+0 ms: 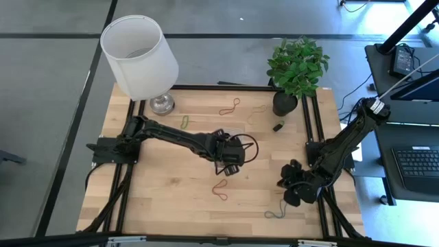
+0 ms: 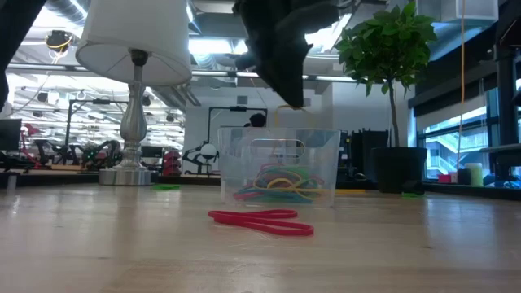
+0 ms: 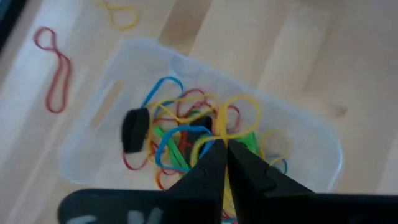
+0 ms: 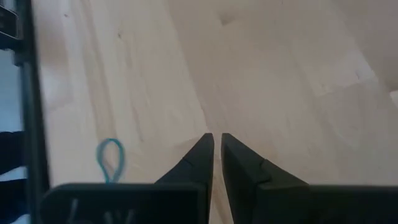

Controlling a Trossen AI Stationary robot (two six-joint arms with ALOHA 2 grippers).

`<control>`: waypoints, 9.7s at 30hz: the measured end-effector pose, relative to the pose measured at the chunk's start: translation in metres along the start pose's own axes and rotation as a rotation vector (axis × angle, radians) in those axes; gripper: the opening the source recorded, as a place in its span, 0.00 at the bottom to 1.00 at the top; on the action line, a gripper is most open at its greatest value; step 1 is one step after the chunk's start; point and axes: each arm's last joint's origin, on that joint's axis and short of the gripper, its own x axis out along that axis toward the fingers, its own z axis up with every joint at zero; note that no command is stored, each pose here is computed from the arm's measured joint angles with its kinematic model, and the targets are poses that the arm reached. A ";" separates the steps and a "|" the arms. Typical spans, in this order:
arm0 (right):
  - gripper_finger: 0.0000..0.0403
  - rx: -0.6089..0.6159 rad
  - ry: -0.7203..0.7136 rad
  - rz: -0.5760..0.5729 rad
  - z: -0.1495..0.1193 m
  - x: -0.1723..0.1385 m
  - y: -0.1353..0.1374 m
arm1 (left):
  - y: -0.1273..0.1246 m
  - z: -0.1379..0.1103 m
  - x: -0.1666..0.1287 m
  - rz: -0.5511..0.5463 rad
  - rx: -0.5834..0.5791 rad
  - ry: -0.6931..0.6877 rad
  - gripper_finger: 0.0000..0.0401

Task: Pick and place rubber bands into bin
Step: Put the bottom yellow rubber band into the bin, then put the blue rubber band into the bin, then put the top red rubber band into the bin, then put the left green rubber band into the bin

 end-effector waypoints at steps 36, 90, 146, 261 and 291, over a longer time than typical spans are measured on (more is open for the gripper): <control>0.03 -0.359 0.358 -0.096 0.035 -0.011 0.118 | 0.056 -0.125 -0.058 -0.242 0.204 -0.066 0.01; 0.00 -0.034 0.092 -0.403 0.139 0.039 0.154 | 0.107 -0.202 -0.064 -0.390 0.317 -0.287 0.01; 0.45 -0.157 0.160 -0.329 0.195 0.005 -0.026 | 0.102 -0.170 -0.088 -0.406 0.132 -0.399 0.01; 0.45 0.483 -0.328 -0.100 0.046 0.004 -0.077 | 0.188 0.064 0.183 0.044 -0.351 -0.083 0.51; 0.45 0.380 -0.314 -0.122 0.045 0.005 -0.078 | 0.228 0.022 0.069 0.278 -0.371 0.319 0.18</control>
